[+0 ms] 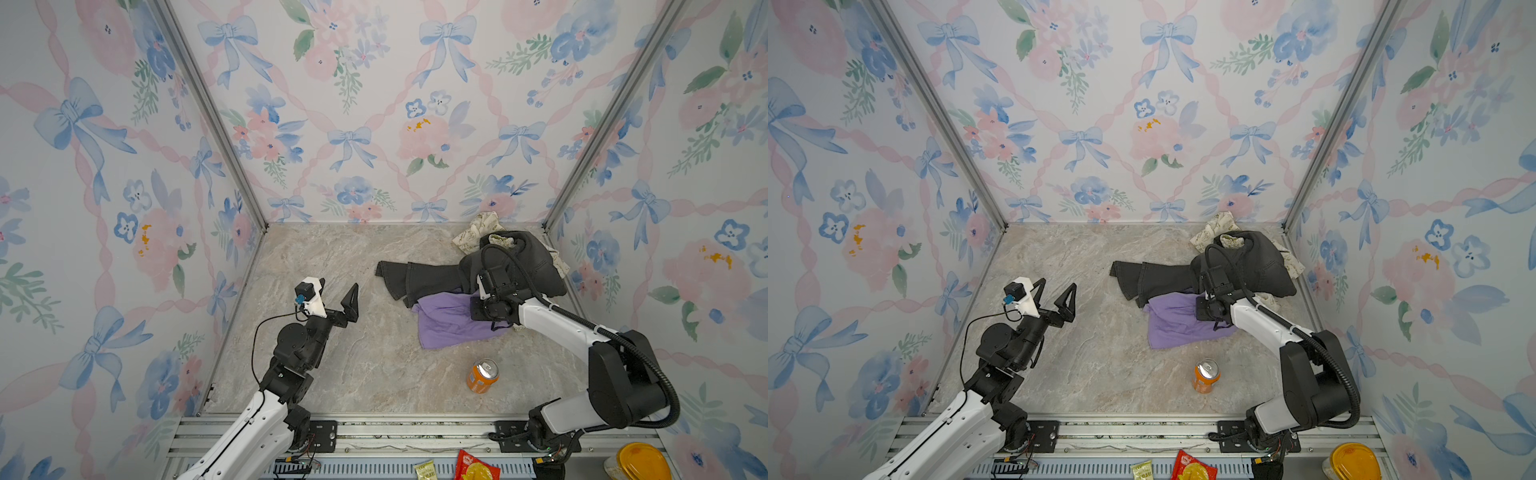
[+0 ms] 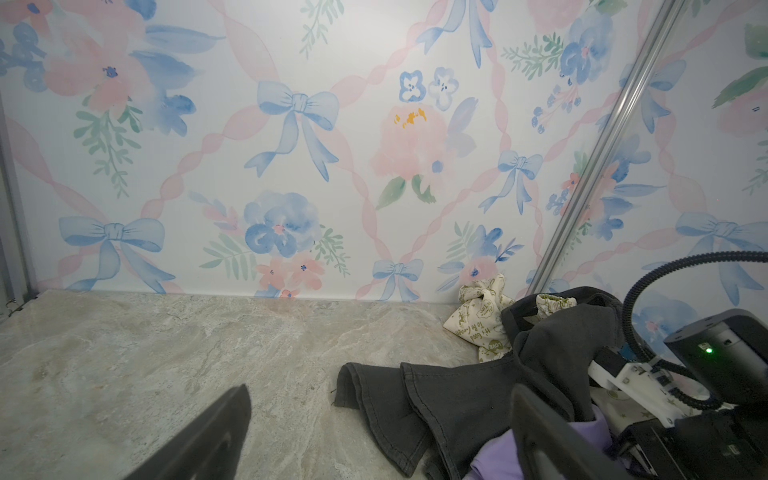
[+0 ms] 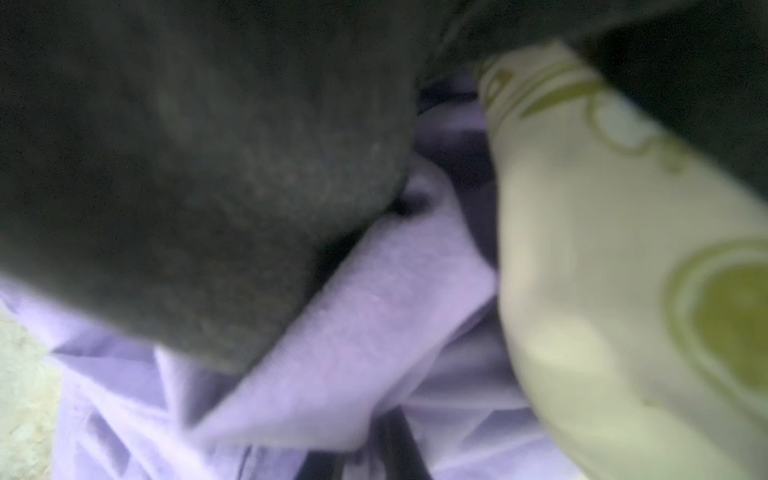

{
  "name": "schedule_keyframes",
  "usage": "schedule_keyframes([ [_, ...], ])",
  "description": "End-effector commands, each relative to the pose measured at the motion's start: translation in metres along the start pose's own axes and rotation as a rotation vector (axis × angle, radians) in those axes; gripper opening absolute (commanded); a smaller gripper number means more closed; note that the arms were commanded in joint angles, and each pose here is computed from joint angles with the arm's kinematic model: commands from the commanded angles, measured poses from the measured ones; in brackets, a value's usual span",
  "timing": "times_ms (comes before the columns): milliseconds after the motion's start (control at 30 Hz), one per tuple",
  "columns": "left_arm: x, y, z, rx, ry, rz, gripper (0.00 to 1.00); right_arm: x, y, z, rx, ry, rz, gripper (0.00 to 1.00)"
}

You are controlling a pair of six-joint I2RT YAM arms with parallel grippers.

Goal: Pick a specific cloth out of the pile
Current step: 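Lower the right gripper into the pile and grasp the lavender shirt, then lift the lavender shirt with the right gripper and drag it toward the left gripper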

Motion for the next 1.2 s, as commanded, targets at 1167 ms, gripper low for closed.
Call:
schedule_keyframes([
  [1167, 0.013, -0.002, -0.009, -0.034, -0.027, -0.025, 0.98, 0.223, -0.323, 0.051, 0.411, -0.101, -1.085, 0.00],
])
Point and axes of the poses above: each gripper's point midway between its finger pads, its own y axis out along the fingers, its own z axis along the line the jaws close on, x = y × z, the point moved 6 cm from there along -y, back along the fingers, and after that the axes turned 10 degrees about -y, right-handed, at the moved point
